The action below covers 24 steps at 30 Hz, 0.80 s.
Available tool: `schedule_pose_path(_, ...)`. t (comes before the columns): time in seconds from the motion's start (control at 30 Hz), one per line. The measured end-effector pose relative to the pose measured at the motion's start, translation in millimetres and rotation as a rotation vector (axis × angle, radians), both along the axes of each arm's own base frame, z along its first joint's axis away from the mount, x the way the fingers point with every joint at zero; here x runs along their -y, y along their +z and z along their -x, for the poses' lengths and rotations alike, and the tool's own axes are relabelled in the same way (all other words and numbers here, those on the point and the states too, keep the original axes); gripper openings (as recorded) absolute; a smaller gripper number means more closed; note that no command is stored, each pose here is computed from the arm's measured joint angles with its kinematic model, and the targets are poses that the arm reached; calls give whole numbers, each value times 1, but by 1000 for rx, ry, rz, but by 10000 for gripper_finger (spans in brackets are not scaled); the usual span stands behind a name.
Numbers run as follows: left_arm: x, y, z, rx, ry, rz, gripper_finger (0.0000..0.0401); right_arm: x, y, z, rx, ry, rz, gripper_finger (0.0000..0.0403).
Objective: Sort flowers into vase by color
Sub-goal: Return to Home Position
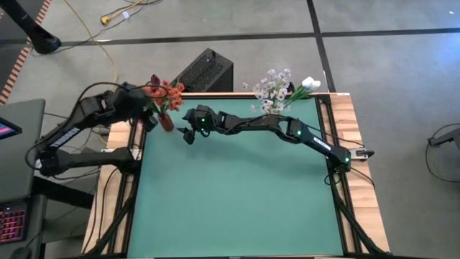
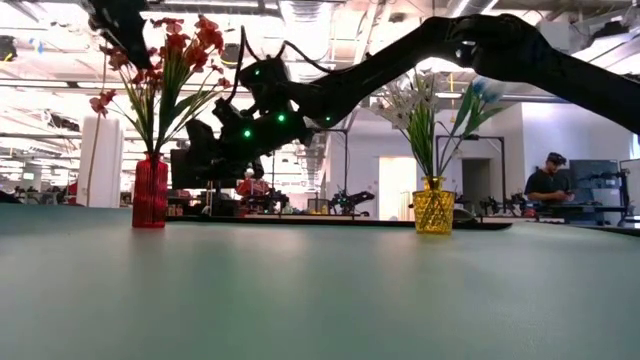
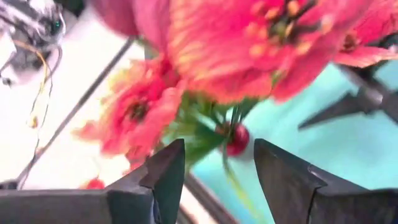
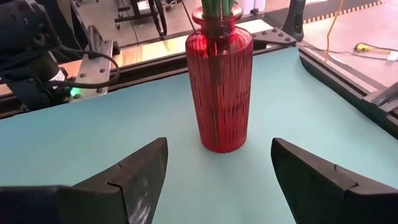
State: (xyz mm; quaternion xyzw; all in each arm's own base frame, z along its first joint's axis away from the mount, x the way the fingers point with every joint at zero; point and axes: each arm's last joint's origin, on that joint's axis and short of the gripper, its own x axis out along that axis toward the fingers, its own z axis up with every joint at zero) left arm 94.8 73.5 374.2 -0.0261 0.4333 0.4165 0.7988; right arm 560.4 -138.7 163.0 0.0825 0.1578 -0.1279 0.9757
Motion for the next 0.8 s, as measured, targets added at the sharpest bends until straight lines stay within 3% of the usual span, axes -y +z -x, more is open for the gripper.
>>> schedule_pose_path(0.17, 8, 21, 11, 14, 50, 66, 181, 0, 8, 1, 9, -3, -8, 311)
schedule_pose_path(0.43, 23, 63, 28, 216, -45, 73, 181, -16, 34, 6, -26, 11, -26, 311)
schedule_pose_path(0.6, 36, 86, 37, 430, -213, 69, 181, -33, 62, 14, -56, 37, -31, 311)
schedule_pose_path(0.8, 52, 97, 43, 743, -537, 65, 181, -57, 114, 39, -140, 72, -48, 311)
